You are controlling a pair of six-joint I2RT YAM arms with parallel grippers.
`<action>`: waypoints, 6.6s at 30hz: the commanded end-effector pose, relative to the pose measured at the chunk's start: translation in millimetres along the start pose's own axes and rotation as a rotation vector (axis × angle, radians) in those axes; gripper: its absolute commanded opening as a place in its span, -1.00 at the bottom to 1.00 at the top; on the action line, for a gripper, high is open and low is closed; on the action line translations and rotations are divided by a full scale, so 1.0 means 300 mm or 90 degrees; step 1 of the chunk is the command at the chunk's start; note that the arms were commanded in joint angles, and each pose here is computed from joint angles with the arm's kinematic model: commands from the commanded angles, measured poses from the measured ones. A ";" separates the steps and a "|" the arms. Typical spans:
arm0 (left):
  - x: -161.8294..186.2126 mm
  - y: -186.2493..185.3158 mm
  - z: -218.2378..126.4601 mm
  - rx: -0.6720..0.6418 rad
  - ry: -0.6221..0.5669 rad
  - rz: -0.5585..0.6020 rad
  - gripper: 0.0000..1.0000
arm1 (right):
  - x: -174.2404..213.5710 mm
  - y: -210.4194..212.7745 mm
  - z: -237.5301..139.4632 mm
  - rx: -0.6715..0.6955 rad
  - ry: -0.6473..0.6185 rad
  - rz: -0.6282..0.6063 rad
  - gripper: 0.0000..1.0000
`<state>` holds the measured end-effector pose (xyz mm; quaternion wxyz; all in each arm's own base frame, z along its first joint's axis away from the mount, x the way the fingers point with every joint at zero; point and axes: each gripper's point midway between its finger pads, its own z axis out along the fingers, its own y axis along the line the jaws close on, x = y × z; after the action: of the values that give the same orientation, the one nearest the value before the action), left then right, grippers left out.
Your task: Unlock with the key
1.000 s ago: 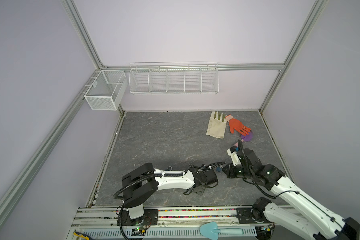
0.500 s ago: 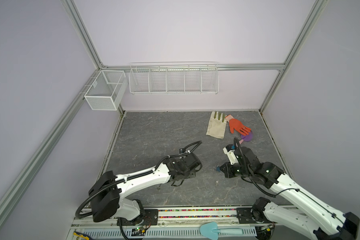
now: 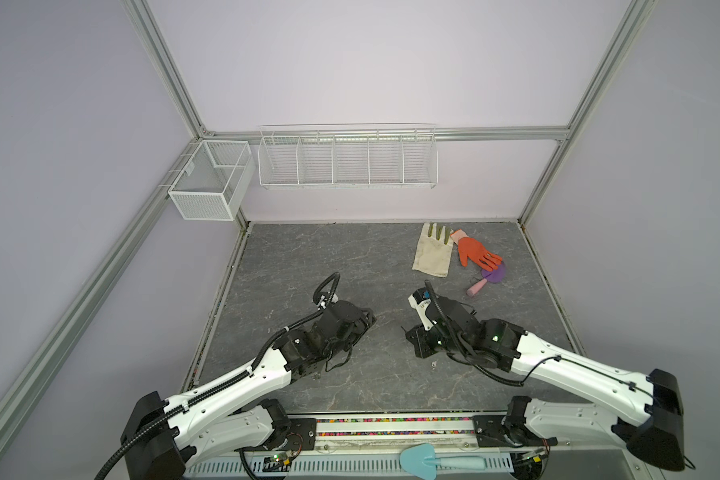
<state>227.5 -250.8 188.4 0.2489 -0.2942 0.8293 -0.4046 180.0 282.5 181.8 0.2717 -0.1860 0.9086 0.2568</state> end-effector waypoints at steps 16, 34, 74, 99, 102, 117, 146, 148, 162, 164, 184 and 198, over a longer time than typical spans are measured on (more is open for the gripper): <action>-0.027 -0.078 0.016 0.058 0.008 -0.145 -0.83 | -0.129 0.117 0.054 0.022 -0.070 -0.061 -0.87; -0.025 -0.080 0.014 0.061 0.019 -0.149 -0.86 | -0.139 0.140 0.099 0.044 -0.062 -0.086 -0.87; -0.008 -0.142 0.008 0.084 0.043 -0.120 -0.94 | -0.172 0.121 0.124 0.100 -0.059 -0.114 -0.87; -0.009 -0.163 -0.016 0.079 0.047 -0.084 -0.97 | -0.188 0.187 0.124 0.044 -0.040 -0.081 -0.87; -0.002 -0.156 -0.017 0.075 0.050 -0.079 -0.98 | -0.216 0.195 0.114 0.044 -0.059 -0.081 -0.87; 0.050 -0.167 -0.016 0.099 0.091 -0.064 -1.00 | -0.288 0.244 0.065 -0.018 -0.104 -0.078 -0.87; -0.052 -0.157 -0.038 0.072 0.032 -0.076 -1.00 | -0.226 0.246 0.085 0.022 -0.048 -0.063 -0.87; -0.043 -0.158 -0.032 0.079 0.040 -0.082 -1.00 | -0.246 0.260 0.077 0.010 -0.062 -0.042 -0.87; 0.002 -0.149 -0.034 0.051 0.040 -0.034 -1.00 | -0.295 0.269 0.109 0.036 -0.081 -0.072 -0.87; 0.002 -0.142 -0.033 0.048 0.039 -0.034 -1.00 | -0.304 0.317 0.100 -0.026 -0.087 -0.054 -0.87; -0.043 -0.125 -0.054 0.064 -0.002 -0.057 -1.00 | -0.269 0.288 0.041 -0.010 -0.096 -0.074 -0.87; 0.040 -0.169 -0.065 0.070 0.053 -0.032 -1.00 | -0.347 0.342 0.024 -0.089 -0.129 -0.020 -0.87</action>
<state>242.0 -247.3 226.5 0.2649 -0.3229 0.7969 -0.4365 206.2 357.7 223.3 0.3171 -0.2198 0.8980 0.2113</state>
